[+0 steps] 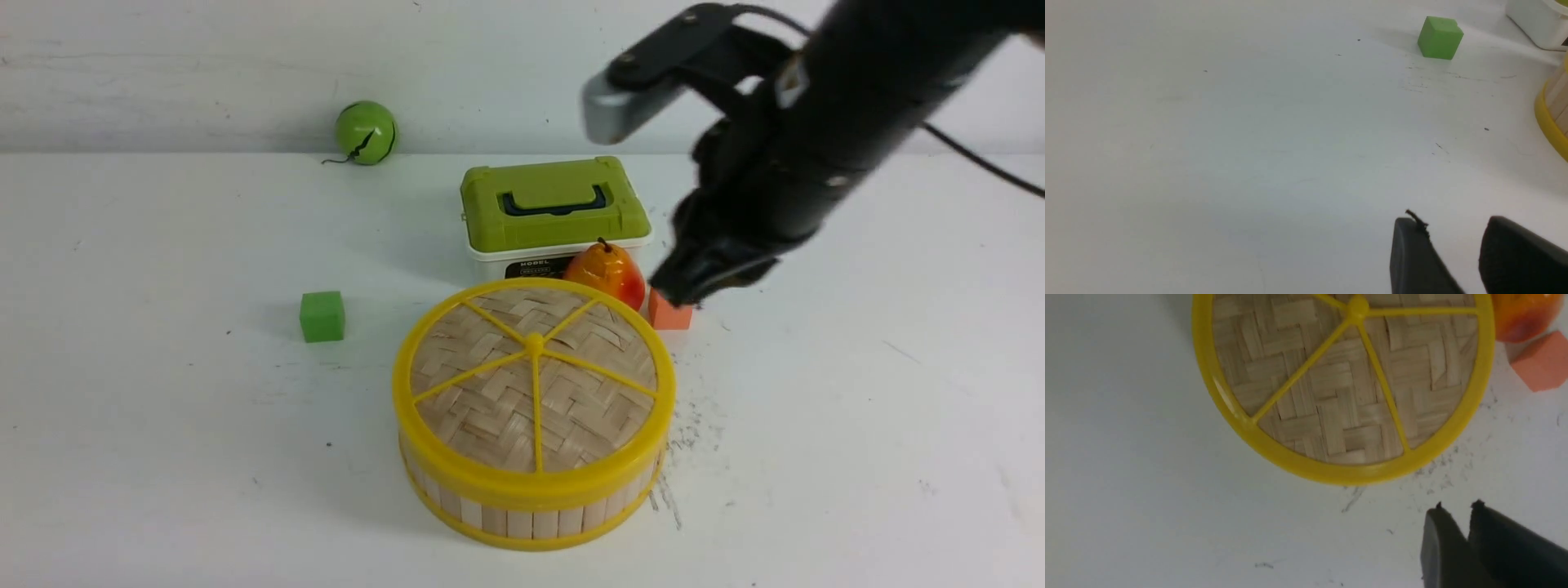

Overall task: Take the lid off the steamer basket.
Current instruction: Use the right arm to lift the lid of the steamer, then use the right arm to place the steamer lid on the table

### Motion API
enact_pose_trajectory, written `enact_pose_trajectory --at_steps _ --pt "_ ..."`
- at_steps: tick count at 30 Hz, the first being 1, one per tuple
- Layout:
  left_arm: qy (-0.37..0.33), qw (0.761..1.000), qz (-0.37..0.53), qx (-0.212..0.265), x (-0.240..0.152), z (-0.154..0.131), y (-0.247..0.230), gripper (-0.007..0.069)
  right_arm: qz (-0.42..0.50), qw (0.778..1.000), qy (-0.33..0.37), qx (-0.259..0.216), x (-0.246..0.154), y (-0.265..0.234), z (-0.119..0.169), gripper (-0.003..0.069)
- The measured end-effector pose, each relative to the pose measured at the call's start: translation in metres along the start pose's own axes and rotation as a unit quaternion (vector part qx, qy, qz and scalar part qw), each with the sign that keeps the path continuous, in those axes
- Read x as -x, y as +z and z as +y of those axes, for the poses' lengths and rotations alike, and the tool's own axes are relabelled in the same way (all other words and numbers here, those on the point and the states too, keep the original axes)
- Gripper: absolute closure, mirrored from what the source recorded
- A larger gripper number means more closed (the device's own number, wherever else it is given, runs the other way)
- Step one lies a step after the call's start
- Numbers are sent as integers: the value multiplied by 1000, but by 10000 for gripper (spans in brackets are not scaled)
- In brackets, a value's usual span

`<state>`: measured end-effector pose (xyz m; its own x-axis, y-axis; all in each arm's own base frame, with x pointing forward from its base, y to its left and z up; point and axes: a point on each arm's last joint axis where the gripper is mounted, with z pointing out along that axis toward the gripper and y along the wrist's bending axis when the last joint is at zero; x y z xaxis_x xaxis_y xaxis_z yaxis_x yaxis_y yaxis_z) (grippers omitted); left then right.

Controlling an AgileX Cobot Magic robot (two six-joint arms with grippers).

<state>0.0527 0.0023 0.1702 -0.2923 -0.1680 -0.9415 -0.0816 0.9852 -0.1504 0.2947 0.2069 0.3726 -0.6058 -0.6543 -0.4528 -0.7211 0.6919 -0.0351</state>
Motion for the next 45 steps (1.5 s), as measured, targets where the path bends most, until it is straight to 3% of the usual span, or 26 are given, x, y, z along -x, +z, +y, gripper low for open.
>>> enact_pose_trajectory --at_steps 3,8,14,22,26,27,28,33,37,41,43,44,45 --pt "0 1000 0 0 0 0 0 386 -3 1000 -2 10 29 35 4 390" --pt "0 1000 0 0 0 0 0 386 -1 1000 2 13 50 75 4 263" --pt "0 1000 0 0 0 0 0 386 19 1000 17 -1 57 121 -2 239" --pt "0 1000 0 0 0 0 0 386 39 999 31 -9 55 148 -5 316" --pt "0 1000 0 0 0 0 0 386 37 999 39 6 55 148 -2 479" --pt "0 1000 0 0 0 0 0 386 39 998 40 9 55 147 -1 552" --pt "0 1000 0 0 0 0 0 386 41 998 41 10 55 146 -1 568" --pt "0 1000 0 0 0 0 0 386 48 998 37 10 54 127 0 557" --pt "0 1000 0 0 0 0 0 386 1 999 38 -14 55 64 -9 557" --pt "0 1000 0 0 0 0 0 386 -42 995 80 -51 27 -5 -44 557" --pt "0 1000 0 0 0 0 0 386 -22 990 122 -73 -5 -18 -70 557" --pt "0 1000 0 0 0 0 0 386 -16 990 123 -72 -6 -15 -70 557" --pt "0 1000 0 0 0 0 0 386 11 983 161 -84 -35 -14 -90 557"
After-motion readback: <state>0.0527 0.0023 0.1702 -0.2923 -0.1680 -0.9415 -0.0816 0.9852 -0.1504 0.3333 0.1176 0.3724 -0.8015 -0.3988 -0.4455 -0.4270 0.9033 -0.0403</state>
